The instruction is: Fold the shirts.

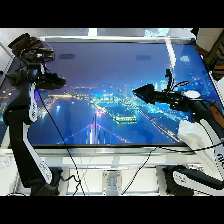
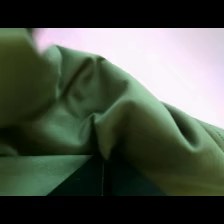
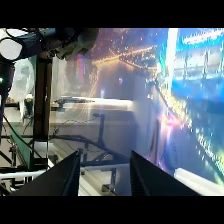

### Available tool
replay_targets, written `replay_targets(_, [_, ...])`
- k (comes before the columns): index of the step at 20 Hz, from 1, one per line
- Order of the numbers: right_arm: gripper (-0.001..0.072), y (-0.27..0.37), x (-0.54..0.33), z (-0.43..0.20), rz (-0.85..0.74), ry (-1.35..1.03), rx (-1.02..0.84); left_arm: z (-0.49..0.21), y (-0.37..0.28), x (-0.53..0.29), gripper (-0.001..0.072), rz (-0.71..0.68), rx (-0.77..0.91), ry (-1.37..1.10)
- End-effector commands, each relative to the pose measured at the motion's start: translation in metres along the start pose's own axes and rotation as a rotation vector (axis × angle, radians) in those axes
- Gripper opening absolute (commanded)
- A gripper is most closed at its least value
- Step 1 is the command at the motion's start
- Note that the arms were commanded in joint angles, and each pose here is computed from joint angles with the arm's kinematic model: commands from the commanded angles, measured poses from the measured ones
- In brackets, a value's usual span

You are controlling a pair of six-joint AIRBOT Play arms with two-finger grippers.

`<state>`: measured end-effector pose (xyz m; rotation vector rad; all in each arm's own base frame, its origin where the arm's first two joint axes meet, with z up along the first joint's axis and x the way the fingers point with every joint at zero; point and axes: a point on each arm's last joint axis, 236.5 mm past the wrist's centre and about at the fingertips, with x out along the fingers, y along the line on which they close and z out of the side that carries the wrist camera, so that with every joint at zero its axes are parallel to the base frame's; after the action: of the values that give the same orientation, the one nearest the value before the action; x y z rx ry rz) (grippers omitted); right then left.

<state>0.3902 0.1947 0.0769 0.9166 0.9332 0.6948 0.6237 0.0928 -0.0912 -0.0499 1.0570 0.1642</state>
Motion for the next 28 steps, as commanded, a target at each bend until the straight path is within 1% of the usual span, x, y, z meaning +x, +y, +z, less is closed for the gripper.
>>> replay_targets(1, [0.0357, -0.006, -0.001, 0.012, -0.026, -0.050, -0.054, -0.007, -0.119, -0.029, 0.0012, -0.485, -0.116, 0.063])
replay_targets(2, [0.0357, -0.009, -0.001, 0.017, -0.041, -0.069, -0.073, -0.010, -0.162, -0.049, 0.0012, -0.638, -0.106, 0.083])
replay_targets(3, [0.0357, -0.013, -0.002, 0.021, -0.058, -0.084, -0.096, -0.020, -0.203, -0.071, 0.0011, -0.759, -0.085, 0.126])
replay_targets(5, [0.0357, -0.022, -0.003, 0.024, -0.099, -0.095, -0.134, -0.065, -0.276, -0.106, 0.0011, -0.896, 0.042, 0.262])
replay_targets(7, [0.0357, -0.032, -0.006, 0.025, -0.141, -0.092, -0.161, -0.125, -0.342, -0.142, 0.0011, -0.971, 0.212, 0.410])
replay_targets(9, [0.0357, -0.043, -0.014, 0.028, -0.171, -0.089, -0.170, -0.169, -0.410, -0.179, 0.0012, -1.053, 0.317, 0.459])
replay_targets(11, [0.0357, -0.052, -0.029, 0.035, -0.176, -0.096, -0.148, -0.214, -0.470, -0.220, 0.0012, -1.145, 0.397, 0.496])
replay_targets(13, [0.0357, -0.064, -0.048, 0.039, -0.186, -0.097, -0.126, -0.257, -0.512, -0.247, 0.0013, -1.171, 0.467, 0.517])
replay_targets(15, [0.0358, -0.078, -0.066, 0.034, -0.208, -0.064, -0.116, -0.280, -0.543, -0.272, 0.0016, -1.220, 0.459, 0.516])
replay_targets(16, [0.0359, -0.083, -0.074, 0.029, -0.214, -0.039, -0.111, -0.282, -0.555, -0.286, 0.0137, -1.265, 0.431, 0.517])
replay_targets(17, [0.0359, -0.088, -0.082, 0.023, -0.218, -0.008, -0.103, -0.274, -0.561, -0.297, 0.0453, -1.311, 0.384, 0.512])
replay_targets(18, [0.0359, -0.093, -0.090, 0.016, -0.224, 0.021, -0.096, -0.253, -0.564, -0.307, 0.0596, -1.358, 0.308, 0.487])
replay_targets(20, [0.0359, -0.104, -0.106, 0.006, -0.246, 0.064, -0.074, -0.194, -0.554, -0.321, 0.0596, -1.436, 0.147, 0.413])
replay_targets(21, [0.0359, -0.110, -0.112, 0.003, -0.260, 0.077, -0.065, -0.157, -0.538, -0.327, 0.0595, -1.468, 0.073, 0.368])
replay_targets(22, [0.0359, -0.118, -0.119, -0.001, -0.288, 0.091, -0.054, -0.126, -0.516, -0.326, 0.0591, -1.459, 0.040, 0.311])
replay_targets(23, [0.0359, -0.128, -0.125, -0.008, -0.329, 0.121, -0.045, -0.104, -0.491, -0.320, 0.0578, -1.422, 0.030, 0.281])
replay_targets(24, [0.0359, -0.141, -0.132, -0.016, -0.387, 0.157, -0.041, -0.090, -0.463, -0.310, 0.0579, -1.356, 0.033, 0.273])
replay_targets(25, [0.0359, -0.154, -0.138, -0.025, -0.443, 0.195, -0.038, -0.082, -0.436, -0.298, 0.0579, -1.276, 0.048, 0.271])
replay_targets(26, [0.0359, -0.159, -0.141, -0.031, -0.463, 0.219, -0.030, -0.079, -0.406, -0.283, 0.0567, -1.162, 0.076, 0.277])
replay_targets(28, [0.0359, -0.159, -0.136, -0.043, -0.436, 0.236, -0.003, -0.093, -0.353, -0.250, 0.0555, -0.912, 0.154, 0.332])
